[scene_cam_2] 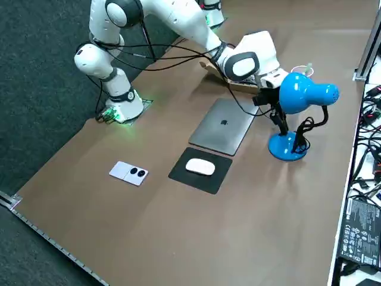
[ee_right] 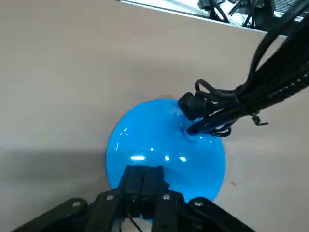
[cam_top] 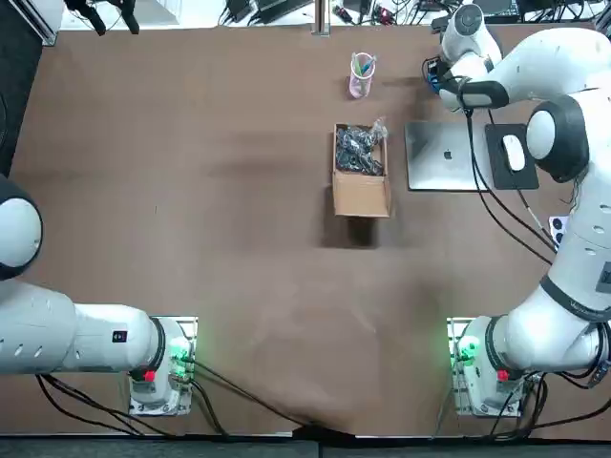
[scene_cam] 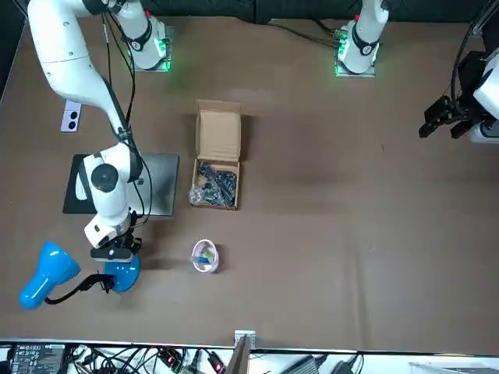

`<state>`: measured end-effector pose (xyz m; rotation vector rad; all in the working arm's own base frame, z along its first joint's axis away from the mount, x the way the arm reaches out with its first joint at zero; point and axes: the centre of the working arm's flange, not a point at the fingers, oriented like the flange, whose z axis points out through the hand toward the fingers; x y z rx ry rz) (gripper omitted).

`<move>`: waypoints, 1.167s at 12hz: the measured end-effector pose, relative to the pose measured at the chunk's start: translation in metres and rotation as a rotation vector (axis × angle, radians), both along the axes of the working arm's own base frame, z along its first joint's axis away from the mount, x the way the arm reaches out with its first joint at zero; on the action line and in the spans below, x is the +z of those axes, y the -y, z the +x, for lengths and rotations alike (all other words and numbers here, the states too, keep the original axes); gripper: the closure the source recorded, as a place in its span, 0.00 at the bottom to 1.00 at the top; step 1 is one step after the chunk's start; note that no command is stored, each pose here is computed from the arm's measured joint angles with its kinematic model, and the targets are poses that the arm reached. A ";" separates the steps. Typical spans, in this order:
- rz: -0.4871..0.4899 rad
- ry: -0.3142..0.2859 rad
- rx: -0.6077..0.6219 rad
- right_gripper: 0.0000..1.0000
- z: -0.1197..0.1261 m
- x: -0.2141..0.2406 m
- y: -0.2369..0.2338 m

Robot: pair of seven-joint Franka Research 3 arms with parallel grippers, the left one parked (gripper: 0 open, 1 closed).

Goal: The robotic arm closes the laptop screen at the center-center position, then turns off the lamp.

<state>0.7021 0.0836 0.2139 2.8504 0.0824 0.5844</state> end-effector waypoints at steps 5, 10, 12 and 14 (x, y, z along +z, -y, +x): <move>-0.024 -0.008 -0.009 0.98 0.003 0.008 0.001; -0.077 -0.033 -0.033 0.98 0.002 0.045 -0.014; -0.101 -0.040 -0.041 0.98 -0.001 0.066 -0.022; -0.121 -0.044 -0.053 0.98 -0.005 0.087 -0.026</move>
